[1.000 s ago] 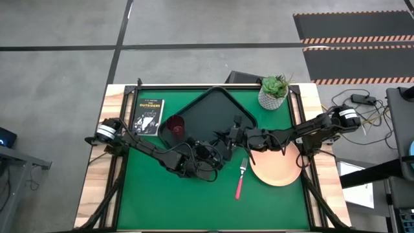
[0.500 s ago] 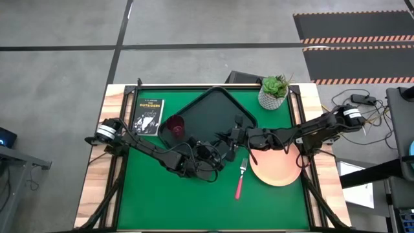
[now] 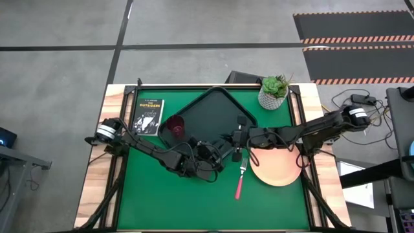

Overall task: Pick and place plate/cup/fork/spoon on tray
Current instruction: Put the blue spoon on the black serving tray to the bottom right of the red glass

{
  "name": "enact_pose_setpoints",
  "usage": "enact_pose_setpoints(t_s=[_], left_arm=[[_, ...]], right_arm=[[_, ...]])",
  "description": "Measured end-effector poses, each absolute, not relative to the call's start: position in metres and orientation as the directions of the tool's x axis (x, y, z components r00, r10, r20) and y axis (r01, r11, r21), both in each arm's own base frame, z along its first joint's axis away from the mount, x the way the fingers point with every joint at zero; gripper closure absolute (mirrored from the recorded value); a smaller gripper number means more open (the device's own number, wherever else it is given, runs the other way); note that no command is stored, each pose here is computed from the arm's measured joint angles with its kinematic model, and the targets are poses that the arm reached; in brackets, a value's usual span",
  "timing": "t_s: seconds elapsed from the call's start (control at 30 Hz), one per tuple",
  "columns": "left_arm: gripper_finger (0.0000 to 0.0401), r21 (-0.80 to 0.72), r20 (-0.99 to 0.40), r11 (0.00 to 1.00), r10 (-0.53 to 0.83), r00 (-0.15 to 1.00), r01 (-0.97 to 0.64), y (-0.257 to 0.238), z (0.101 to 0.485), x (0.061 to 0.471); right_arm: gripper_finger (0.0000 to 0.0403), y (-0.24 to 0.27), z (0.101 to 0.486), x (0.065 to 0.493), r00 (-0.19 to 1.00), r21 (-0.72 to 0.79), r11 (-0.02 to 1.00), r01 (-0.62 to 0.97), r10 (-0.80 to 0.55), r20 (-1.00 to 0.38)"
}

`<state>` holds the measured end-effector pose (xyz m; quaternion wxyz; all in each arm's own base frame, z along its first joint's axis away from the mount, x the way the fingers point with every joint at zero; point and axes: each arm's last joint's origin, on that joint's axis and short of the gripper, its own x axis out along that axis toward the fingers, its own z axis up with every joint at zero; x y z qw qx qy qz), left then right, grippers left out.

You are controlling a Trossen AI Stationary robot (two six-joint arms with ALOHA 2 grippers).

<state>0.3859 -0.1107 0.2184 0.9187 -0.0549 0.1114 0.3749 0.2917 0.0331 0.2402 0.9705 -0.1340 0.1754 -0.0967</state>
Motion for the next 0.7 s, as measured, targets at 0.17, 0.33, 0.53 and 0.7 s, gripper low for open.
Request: enact_pose_setpoints(t_s=[0.17,0.33,0.53,0.7], left_arm=[[0.0288,-0.013,-0.256,0.735,0.653,0.713,-0.678,-0.115,0.218,0.385],[0.0287,0.002,-0.316,0.835,0.523,0.792,-0.55,-0.124,0.217,0.385],[0.0287,-0.026,-0.344,0.879,0.439,0.83,-0.475,-0.128,0.217,0.386],[0.0287,-0.062,-0.321,0.883,0.423,0.847,-0.465,-0.128,0.22,0.388]], right_arm=[[0.0394,0.028,0.249,0.272,0.899,-0.278,0.96,0.03,-0.147,-0.412],[0.0394,0.025,0.251,0.251,0.866,-0.201,0.966,-0.162,0.042,-0.499],[0.0392,0.024,0.254,0.236,0.881,-0.174,0.96,-0.221,0.12,-0.457],[0.0392,0.024,0.255,0.228,0.889,-0.183,0.954,-0.237,0.136,-0.438]])
